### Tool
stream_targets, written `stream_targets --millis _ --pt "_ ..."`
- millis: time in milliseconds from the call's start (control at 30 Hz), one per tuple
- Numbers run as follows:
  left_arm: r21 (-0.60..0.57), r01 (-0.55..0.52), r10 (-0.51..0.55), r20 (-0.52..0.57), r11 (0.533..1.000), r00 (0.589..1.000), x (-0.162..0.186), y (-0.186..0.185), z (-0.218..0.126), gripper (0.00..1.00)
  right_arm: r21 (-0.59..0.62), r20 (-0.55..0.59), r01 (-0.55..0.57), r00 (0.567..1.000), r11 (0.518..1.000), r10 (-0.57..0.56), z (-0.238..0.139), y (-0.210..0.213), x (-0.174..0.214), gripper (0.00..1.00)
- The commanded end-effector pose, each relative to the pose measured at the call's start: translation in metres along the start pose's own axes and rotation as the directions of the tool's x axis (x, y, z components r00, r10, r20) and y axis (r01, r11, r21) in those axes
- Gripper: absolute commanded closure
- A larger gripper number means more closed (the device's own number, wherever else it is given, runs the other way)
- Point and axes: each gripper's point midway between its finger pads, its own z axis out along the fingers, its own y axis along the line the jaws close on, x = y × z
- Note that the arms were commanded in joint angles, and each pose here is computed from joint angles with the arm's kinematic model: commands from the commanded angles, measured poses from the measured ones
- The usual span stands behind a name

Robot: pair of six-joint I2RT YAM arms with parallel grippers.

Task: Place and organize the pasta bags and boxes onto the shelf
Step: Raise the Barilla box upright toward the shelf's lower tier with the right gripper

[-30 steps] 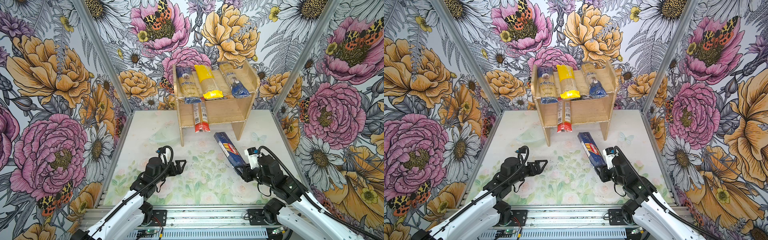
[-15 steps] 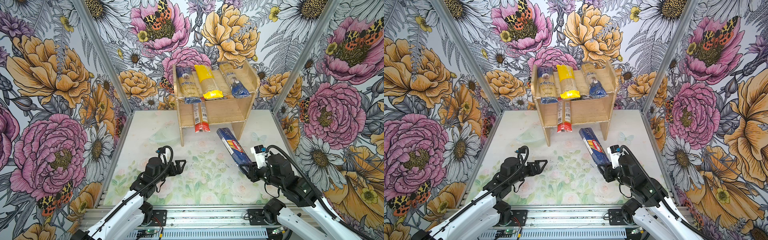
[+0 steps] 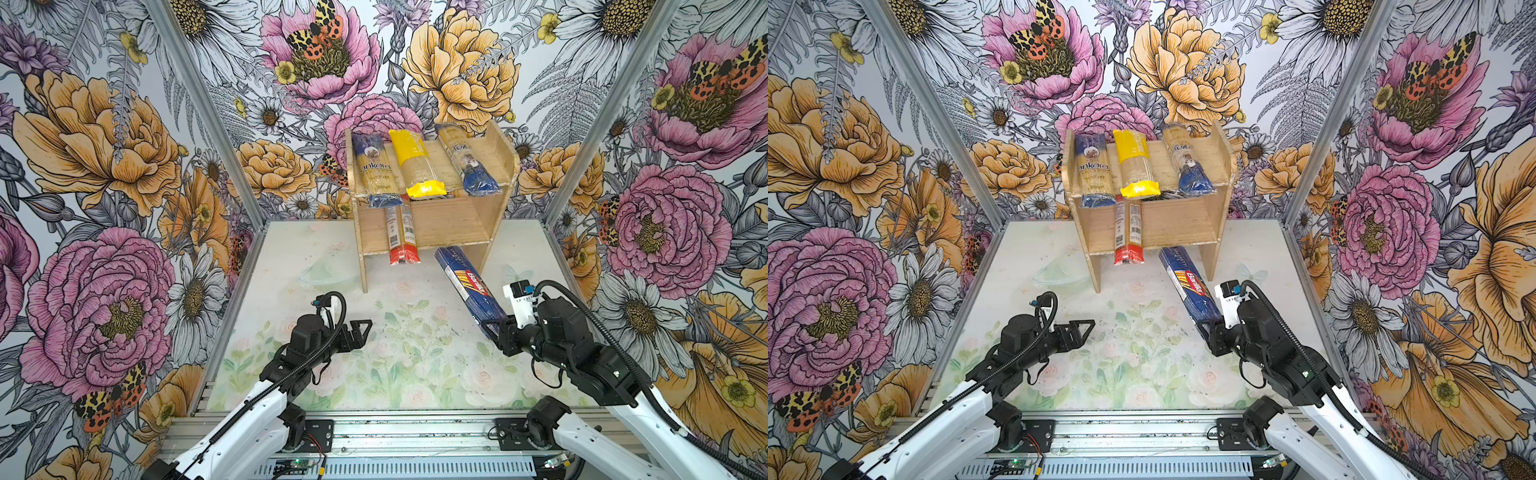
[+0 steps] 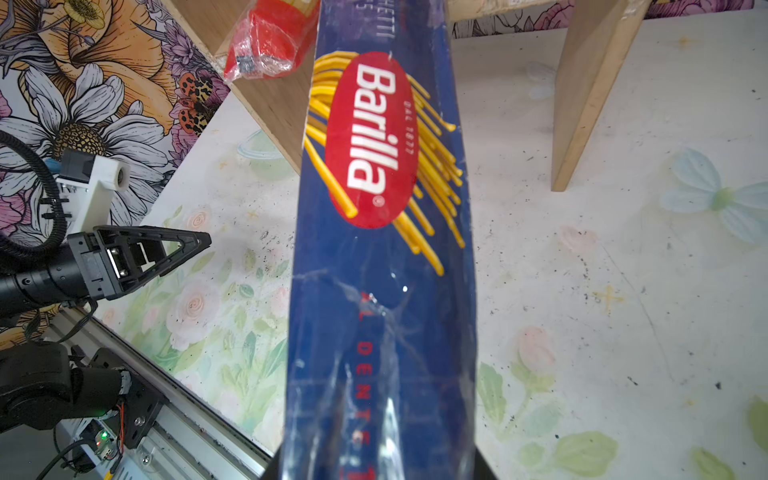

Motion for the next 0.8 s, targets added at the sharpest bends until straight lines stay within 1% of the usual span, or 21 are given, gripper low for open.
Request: stream_targets --millis 0,233,567,767 --pt "0.003 -0.003 0.003 -0.001 1.000 1.000 0.002 0.002 0.000 0.01 -0.051 0.278 0.065 0.959 0.997 -0.049 -0.036 0.024 -0.076 1.00" --pt "0.000 -0.003 0.003 0.001 1.000 1.000 0.001 0.003 0.001 0.01 -0.010 0.303 0.079 0.950 0.997 -0.073 -0.040 0.023 -0.095 1.00" --pt "0.000 -0.001 0.001 -0.005 1.000 1.000 0.001 0.003 0.004 0.01 0.072 0.351 0.051 0.934 0.996 -0.073 -0.047 0.013 -0.115 1.00" --pt "0.000 -0.001 0.001 -0.008 1.000 1.000 0.000 0.002 0.006 0.01 0.109 0.361 0.036 0.930 0.993 -0.073 -0.045 0.008 -0.121 1.00"
